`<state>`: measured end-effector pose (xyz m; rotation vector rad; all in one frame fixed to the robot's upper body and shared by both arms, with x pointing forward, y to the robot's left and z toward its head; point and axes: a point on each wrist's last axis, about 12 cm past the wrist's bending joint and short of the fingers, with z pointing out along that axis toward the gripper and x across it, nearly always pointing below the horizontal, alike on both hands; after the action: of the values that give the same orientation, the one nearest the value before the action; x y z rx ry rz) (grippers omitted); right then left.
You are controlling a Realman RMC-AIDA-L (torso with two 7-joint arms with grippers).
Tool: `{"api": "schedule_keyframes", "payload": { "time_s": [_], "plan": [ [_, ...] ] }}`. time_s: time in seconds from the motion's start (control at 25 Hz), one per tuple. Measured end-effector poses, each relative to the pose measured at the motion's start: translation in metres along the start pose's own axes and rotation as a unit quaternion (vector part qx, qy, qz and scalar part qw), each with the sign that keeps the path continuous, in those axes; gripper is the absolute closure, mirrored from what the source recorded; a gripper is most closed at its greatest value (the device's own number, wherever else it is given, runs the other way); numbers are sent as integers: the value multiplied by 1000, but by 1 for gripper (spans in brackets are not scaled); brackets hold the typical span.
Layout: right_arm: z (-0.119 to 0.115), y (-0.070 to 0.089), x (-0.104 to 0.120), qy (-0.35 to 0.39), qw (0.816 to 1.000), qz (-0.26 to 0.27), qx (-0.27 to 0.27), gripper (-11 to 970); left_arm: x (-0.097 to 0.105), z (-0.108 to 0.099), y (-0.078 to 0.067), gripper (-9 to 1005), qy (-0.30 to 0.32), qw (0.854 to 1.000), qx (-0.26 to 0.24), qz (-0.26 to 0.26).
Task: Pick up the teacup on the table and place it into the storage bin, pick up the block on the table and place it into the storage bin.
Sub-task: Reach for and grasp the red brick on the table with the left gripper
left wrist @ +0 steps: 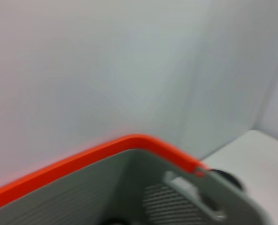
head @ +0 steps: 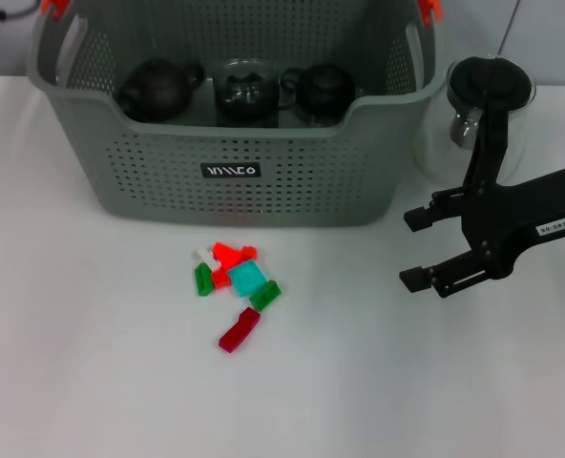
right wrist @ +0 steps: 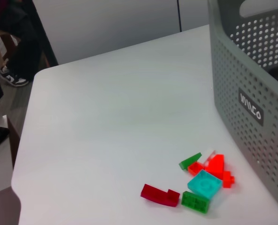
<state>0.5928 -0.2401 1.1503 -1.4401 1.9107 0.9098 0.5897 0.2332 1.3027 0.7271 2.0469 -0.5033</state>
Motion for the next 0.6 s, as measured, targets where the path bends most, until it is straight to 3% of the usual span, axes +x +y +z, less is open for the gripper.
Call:
{"api": "schedule_keyframes", "payload": {
  "time_s": [0.2, 0.6],
  "plan": [
    [0, -1, 1, 0, 1000, 3, 5, 44, 17, -14, -25, 44, -16, 998, 46, 47],
    [-5, -4, 5, -17, 999, 19, 23, 43, 56, -27, -45, 45, 18, 984, 149, 90]
  ]
}}
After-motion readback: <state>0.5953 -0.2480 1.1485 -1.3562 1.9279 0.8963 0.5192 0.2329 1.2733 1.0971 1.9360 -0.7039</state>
